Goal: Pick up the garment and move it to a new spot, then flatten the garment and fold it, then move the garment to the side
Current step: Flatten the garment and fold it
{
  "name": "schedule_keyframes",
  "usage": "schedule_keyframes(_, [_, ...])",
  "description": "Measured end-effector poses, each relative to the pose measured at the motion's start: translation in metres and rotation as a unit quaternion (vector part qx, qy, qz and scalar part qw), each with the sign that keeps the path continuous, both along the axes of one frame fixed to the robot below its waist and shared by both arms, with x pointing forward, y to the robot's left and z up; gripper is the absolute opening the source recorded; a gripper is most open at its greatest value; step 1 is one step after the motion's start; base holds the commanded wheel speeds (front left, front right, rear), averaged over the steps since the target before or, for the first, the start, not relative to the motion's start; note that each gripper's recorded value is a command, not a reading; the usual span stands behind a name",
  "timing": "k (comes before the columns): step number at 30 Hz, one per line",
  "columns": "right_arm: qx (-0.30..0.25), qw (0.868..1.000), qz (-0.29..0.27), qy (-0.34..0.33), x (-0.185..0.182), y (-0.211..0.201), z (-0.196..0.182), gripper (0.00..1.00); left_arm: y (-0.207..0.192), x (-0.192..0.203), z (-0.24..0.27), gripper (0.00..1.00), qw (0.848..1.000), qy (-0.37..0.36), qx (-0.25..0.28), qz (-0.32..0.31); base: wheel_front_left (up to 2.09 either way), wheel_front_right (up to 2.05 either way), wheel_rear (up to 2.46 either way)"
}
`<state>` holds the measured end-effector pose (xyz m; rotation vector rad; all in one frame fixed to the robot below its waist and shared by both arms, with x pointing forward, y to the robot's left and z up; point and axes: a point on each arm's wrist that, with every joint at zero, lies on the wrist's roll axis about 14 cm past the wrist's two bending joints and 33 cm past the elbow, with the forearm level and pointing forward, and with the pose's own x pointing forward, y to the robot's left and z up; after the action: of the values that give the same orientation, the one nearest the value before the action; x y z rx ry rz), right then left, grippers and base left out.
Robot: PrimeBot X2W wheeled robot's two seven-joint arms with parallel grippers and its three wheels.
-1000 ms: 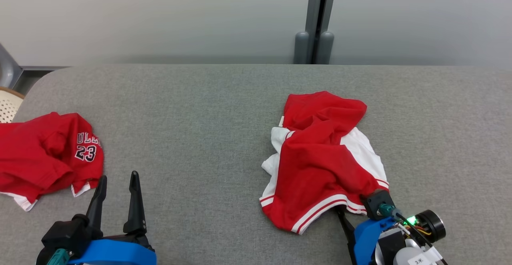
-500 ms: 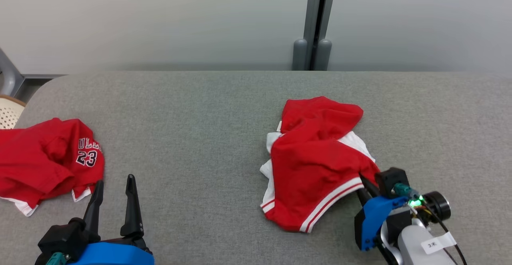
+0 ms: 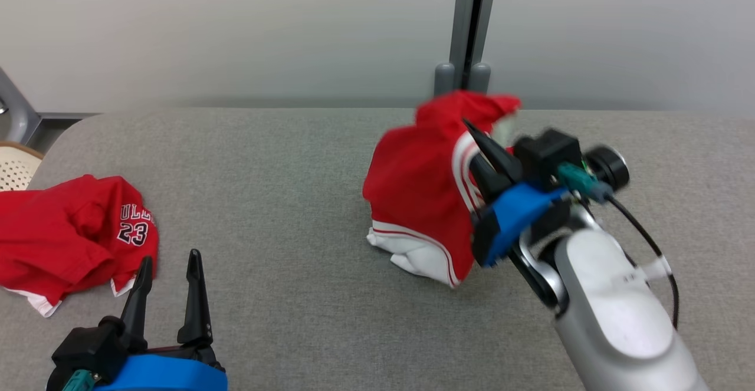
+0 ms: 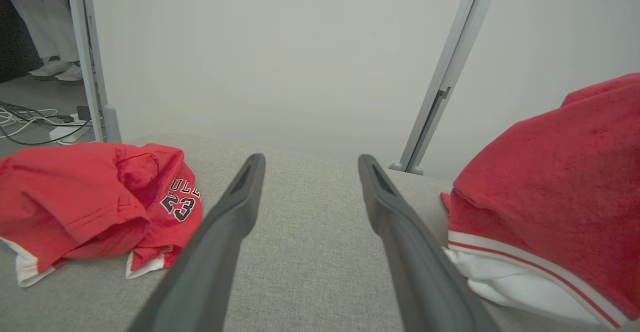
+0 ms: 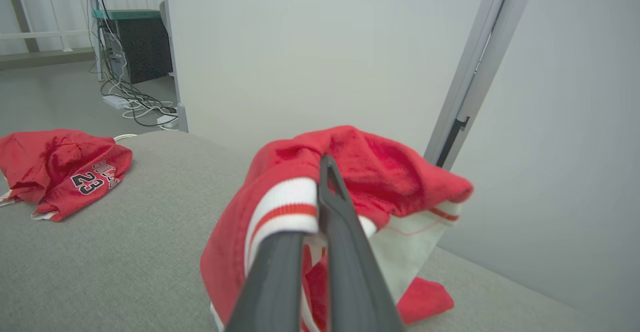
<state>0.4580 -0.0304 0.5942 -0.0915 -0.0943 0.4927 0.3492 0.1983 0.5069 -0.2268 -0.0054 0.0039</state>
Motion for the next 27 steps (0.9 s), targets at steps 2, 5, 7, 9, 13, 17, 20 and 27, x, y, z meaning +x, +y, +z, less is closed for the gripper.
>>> schedule_keyframes(2, [-0.001, 0.999, 0.027, -0.023, 0.005, 0.019, 0.023, 0.00, 0.001, 0.001, 0.001, 1.00, 1.000, -0.002, 0.002, 0.000, 0.00, 0.00, 0.00])
schedule_keyframes(5, [0.008, 0.996, 0.069, -0.055, 0.012, 0.048, 0.057, 0.00, 0.003, 0.003, 0.005, 1.00, 1.000, -0.006, 0.004, 0.002, 0.00, 0.00, 0.00])
schedule_keyframes(7, [0.020, 0.992, 0.094, -0.078, 0.015, 0.064, 0.079, 0.00, 0.005, 0.003, 0.005, 1.00, 1.000, -0.006, 0.005, 0.004, 0.00, 0.00, 0.00])
schedule_keyframes(9, [0.036, 0.986, 0.121, -0.106, 0.014, 0.080, 0.105, 0.00, 0.008, 0.002, 0.005, 1.00, 1.000, -0.006, 0.007, 0.008, 0.00, 0.00, 0.00])
schedule_keyframes(13, [0.062, 0.973, 0.161, -0.151, 0.010, 0.102, 0.144, 0.00, 0.013, 0.001, 0.003, 1.00, 1.000, -0.003, 0.010, 0.016, 0.00, 0.00, 0.00])
schedule_keyframes(17, [0.094, 0.974, 0.138, -0.151, 0.020, 0.088, 0.158, 0.00, 0.016, -0.002, 0.005, 1.00, 1.000, -0.008, 0.010, 0.020, 0.00, 0.00, 0.00])
schedule_keyframes(20, [0.100, 0.981, 0.103, -0.129, 0.030, 0.066, 0.149, 0.00, 0.017, -0.003, 0.006, 1.00, 1.000, -0.011, 0.010, 0.020, 0.00, 0.00, 0.00])
schedule_keyframes(27, [0.071, 0.997, -0.002, -0.036, 0.047, 0.002, 0.074, 0.00, 0.012, 0.000, 0.000, 1.00, 1.000, -0.003, 0.009, 0.011, 0.00, 0.00, 0.00])
